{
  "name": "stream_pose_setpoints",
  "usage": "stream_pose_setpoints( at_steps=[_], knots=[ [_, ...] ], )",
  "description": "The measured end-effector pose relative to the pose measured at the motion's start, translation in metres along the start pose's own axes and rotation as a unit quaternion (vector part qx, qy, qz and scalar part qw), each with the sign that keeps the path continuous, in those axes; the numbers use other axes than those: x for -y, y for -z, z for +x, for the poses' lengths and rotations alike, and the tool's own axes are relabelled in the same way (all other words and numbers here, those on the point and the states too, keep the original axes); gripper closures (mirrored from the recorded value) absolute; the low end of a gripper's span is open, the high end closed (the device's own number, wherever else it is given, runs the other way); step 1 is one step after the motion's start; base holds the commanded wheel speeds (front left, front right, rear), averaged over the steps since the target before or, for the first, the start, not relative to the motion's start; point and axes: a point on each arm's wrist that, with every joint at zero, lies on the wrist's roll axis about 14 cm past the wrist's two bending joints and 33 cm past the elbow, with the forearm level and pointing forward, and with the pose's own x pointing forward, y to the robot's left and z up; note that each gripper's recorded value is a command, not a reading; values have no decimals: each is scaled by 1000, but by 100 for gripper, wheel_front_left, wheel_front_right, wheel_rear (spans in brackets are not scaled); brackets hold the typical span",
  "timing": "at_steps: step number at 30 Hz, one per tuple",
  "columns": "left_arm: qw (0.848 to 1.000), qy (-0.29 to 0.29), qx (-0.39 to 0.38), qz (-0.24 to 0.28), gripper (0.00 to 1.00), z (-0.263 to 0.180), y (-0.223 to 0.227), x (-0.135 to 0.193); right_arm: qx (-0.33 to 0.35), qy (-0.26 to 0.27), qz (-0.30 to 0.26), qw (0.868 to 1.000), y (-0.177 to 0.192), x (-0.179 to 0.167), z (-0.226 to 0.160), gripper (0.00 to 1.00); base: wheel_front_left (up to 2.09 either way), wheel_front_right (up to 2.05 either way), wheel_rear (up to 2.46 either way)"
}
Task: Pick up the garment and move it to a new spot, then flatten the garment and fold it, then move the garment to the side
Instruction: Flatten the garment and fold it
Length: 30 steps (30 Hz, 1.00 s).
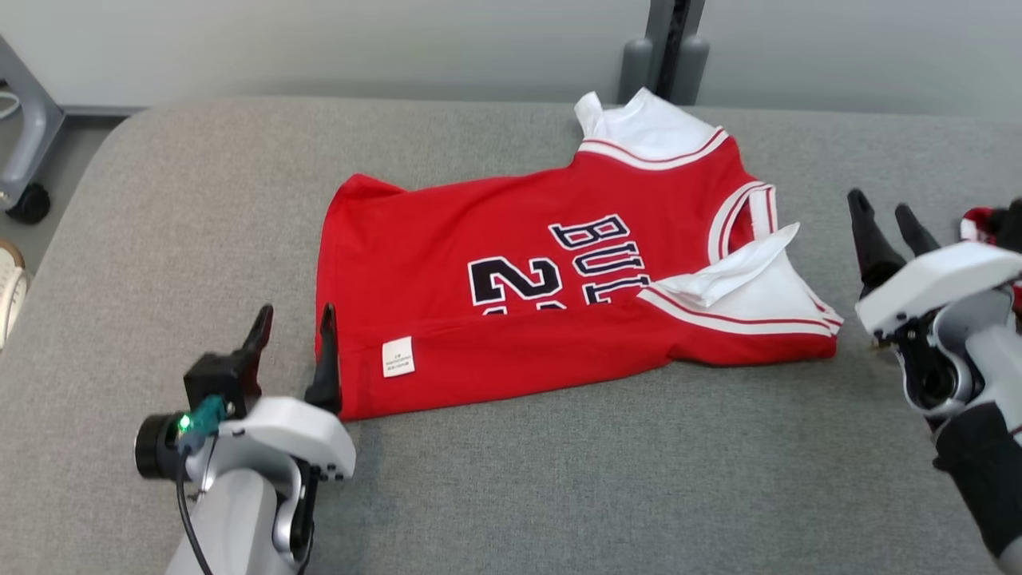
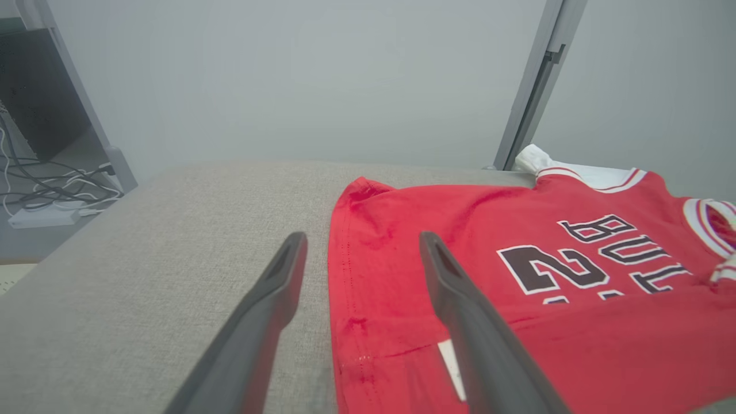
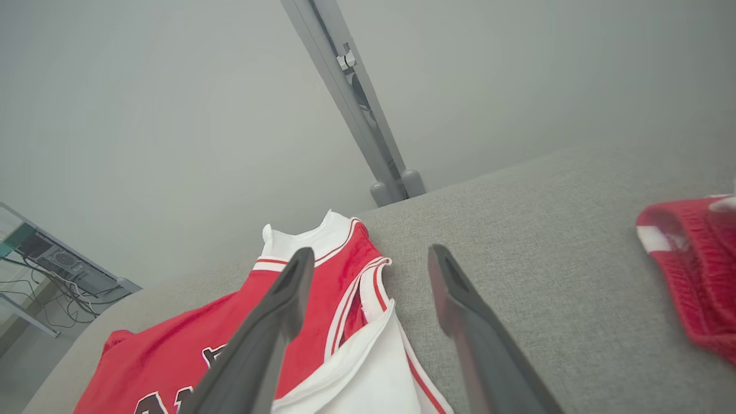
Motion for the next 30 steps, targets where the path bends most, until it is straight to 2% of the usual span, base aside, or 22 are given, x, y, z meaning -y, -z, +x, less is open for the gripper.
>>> stream_pose_setpoints(
  at_steps=[6, 12, 16, 21, 28, 30],
  knots=[
    [999, 9, 5, -30, 0, -29, 4, 11, 14, 19, 35, 999, 11, 12, -34, 0, 0, 0, 0],
    [993, -2, -18, -113, 0, -48, 21, 16, -1, 39, 81, 996, 39, 19, -56, 0, 0, 0, 0],
    [981, -13, -32, -190, 0, -56, 30, 17, -13, 56, 133, 990, 54, 22, -64, 0, 0, 0, 0],
    [944, -13, -75, -322, 0, -67, 53, 35, -54, 60, 186, 979, 78, 16, -71, 0, 0, 0, 0],
    [894, -14, -116, -432, 0, -67, 67, 56, -97, 68, 233, 965, 102, 11, -74, 0, 0, 0, 0],
    [876, -18, -127, -466, 0, -65, 70, 60, -106, 75, 246, 961, 109, 12, -73, 0, 0, 0, 0]
  ],
)
